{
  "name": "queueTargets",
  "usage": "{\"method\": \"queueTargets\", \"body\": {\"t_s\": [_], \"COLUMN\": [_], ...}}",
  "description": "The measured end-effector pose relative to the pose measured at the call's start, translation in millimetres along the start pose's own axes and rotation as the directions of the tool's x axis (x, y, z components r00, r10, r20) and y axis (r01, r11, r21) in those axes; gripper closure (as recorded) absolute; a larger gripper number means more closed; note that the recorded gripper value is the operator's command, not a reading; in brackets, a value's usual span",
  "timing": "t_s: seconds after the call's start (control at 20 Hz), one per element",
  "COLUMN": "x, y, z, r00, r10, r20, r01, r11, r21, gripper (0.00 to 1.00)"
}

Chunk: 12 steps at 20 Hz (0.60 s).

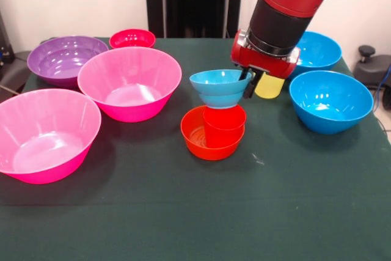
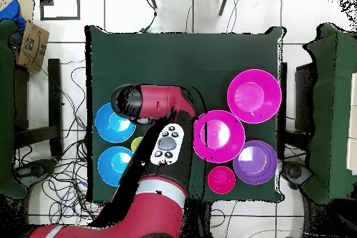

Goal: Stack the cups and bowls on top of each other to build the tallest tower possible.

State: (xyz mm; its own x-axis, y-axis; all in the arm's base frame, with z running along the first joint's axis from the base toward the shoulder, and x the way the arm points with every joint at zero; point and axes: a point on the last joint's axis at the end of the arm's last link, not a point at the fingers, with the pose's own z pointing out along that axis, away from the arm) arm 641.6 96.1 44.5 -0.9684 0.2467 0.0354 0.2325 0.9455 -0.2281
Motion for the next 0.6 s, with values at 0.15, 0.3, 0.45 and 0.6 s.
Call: {"method": "queueTargets", "body": {"t_s": [0.15, 0.3, 0.45, 0.6], "x": [0.0, 0.0, -0.4, -1.6], "y": [1.1, 2.4, 2.9, 2.7], "z": [-1.5, -3.7, -6.8, -9.7], "r00": [1.0, 1.0, 1.0, 0.9999], "r10": [-0.001, -0.001, -0.001, 0.0], "r20": [0.001, 0.003, 0.007, 0.011], "r01": [0.001, 0.001, 0.001, 0.0], "r11": [1.0, 1.0, 0.9999, 0.9999], "r21": [-0.003, -0.007, -0.011, -0.012], "gripper": [1.0, 1.0, 1.0, 1.0]}}
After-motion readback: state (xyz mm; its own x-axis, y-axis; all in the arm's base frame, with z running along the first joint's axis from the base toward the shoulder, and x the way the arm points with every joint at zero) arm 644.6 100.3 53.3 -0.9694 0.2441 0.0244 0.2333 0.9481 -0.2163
